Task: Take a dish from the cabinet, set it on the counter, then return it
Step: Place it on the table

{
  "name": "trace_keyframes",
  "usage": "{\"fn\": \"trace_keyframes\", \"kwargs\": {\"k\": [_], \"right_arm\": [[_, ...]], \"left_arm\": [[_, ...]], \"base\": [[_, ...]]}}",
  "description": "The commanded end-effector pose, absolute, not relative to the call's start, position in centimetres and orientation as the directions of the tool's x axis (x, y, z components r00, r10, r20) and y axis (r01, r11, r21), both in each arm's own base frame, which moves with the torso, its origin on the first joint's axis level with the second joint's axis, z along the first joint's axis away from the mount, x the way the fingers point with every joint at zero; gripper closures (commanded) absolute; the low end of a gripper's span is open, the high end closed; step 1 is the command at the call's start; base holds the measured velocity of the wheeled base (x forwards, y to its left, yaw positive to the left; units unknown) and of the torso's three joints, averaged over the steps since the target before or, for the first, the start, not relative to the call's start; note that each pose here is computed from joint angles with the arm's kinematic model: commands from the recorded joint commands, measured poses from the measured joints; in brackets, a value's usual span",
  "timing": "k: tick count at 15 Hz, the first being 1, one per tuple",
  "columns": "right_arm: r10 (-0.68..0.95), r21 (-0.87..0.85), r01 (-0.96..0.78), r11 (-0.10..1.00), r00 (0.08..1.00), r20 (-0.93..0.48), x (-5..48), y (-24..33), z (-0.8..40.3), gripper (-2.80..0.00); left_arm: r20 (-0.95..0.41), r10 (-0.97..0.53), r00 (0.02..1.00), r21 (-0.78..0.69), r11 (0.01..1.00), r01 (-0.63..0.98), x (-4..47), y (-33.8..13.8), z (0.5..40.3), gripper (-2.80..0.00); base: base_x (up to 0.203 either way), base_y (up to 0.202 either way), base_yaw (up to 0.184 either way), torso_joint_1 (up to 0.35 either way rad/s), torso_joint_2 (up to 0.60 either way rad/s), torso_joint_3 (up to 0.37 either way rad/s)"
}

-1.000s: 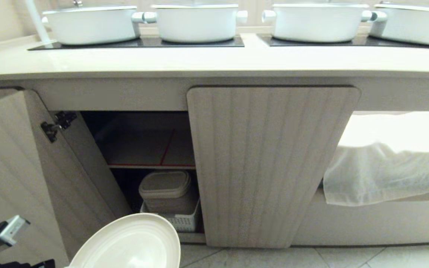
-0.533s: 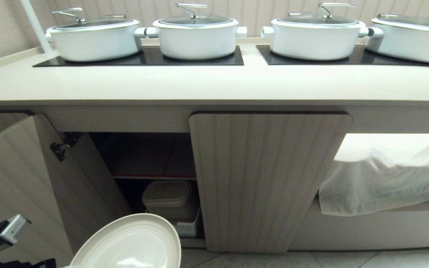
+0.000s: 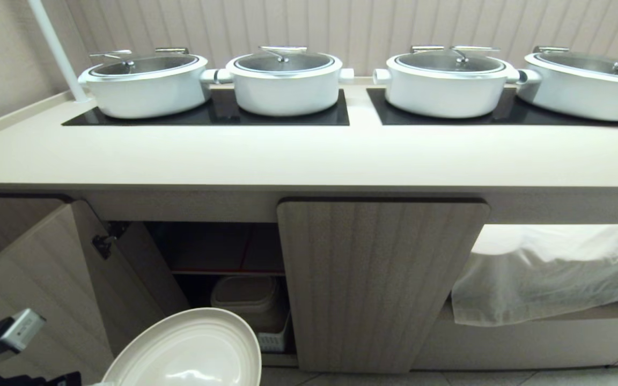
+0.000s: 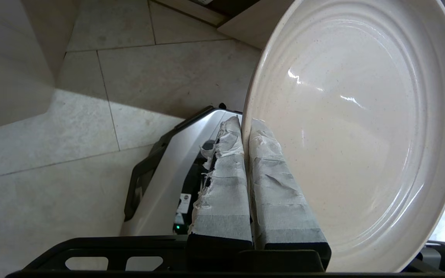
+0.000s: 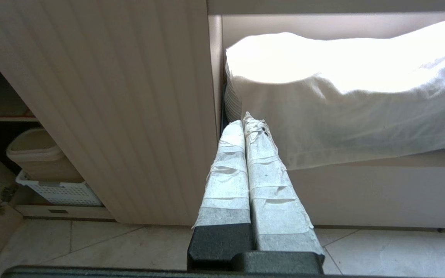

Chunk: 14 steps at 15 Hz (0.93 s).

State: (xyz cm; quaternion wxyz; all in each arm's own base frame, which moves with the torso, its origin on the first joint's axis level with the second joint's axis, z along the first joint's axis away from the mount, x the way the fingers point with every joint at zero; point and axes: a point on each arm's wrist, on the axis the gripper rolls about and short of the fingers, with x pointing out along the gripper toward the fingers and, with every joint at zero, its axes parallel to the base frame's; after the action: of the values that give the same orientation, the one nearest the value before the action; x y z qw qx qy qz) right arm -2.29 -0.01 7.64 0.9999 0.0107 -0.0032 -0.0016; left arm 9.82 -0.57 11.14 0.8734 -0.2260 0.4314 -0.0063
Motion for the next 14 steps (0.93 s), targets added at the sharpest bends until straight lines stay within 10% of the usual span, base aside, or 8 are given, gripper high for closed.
{"fn": "trace_keyframes", "kwargs": {"k": [1, 14], "right_arm": [[-0.003, 0.021, 0.003, 1.000, 1.000, 0.005, -2.28, -0.01, 7.60, 0.00], [-0.003, 0.022, 0.003, 1.000, 1.000, 0.006, -2.29, -0.01, 7.64, 0.00]], "left_arm": [[-0.753, -0.207, 0.625, -0.402, 0.897, -0.186, 9.84, -0.57, 11.10, 0.00], [-0.753, -0.206, 0.625, -0.401, 0.897, -0.188, 9.84, -0.57, 11.10, 0.00]], "base": [[0.000, 0.000, 0.000, 0.257, -0.53, -0.278], [0.000, 0.000, 0.000, 0.265, -0.55, -0.283]]}}
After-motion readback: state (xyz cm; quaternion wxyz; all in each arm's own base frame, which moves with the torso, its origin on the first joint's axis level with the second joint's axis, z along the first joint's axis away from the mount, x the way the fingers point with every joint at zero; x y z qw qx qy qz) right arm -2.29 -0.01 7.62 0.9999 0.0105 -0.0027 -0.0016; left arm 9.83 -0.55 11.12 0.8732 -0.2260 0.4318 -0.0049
